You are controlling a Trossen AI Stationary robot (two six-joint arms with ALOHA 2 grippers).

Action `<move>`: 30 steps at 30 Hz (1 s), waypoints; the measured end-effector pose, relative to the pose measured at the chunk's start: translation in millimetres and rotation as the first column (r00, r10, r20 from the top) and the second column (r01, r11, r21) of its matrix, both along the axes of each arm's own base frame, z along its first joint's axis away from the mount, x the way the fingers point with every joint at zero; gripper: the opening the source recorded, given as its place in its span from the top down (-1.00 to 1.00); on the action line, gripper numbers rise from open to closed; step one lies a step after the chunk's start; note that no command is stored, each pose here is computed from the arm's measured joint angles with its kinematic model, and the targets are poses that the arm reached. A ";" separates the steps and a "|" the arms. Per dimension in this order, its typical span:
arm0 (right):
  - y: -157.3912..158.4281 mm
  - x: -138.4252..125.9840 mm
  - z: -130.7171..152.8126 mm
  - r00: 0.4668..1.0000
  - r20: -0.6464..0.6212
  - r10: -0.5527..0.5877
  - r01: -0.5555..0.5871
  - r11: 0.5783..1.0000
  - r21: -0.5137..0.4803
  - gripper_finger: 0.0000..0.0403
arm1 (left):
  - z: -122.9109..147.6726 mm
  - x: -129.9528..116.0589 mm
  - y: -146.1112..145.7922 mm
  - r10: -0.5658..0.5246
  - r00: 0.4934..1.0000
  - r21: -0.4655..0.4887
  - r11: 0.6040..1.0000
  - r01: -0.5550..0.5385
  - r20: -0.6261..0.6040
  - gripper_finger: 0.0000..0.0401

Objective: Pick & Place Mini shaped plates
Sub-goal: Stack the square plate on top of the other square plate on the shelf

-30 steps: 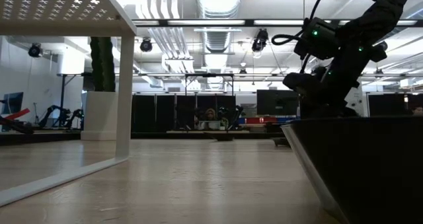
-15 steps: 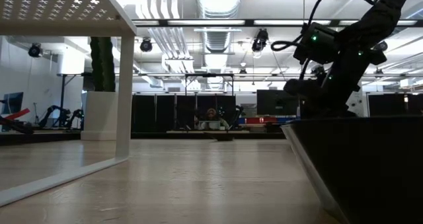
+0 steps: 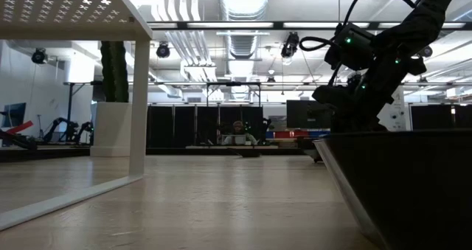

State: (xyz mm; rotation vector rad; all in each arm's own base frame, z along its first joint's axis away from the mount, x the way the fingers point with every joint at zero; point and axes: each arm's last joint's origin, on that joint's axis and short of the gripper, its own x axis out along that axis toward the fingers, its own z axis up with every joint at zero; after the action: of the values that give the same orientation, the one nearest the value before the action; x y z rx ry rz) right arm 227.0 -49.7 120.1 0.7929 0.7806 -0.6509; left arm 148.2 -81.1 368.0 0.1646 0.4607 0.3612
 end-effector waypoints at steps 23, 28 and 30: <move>-7.0 25.8 9.9 0.995 0.102 0.012 -0.001 0.995 -0.102 0.96 | 0.5 0.4 -0.2 0.000 1.000 -0.004 1.000 0.000 0.006 0.59; -10.5 43.0 -2.4 0.998 0.060 0.029 -0.023 0.994 -0.106 0.96 | 0.5 0.6 -0.7 -0.010 1.000 -0.014 1.000 0.010 0.004 0.59; -12.0 52.3 -5.1 0.997 0.050 0.052 -0.047 0.993 -0.106 0.96 | 0.6 0.8 -1.1 -0.018 1.000 -0.022 1.000 0.018 0.003 0.59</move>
State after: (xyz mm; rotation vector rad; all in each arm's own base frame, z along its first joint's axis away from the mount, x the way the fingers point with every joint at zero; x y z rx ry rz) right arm 279.4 -61.7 115.0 0.6904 0.7103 -0.6191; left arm 148.9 -82.2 368.6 0.1470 0.4601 0.3383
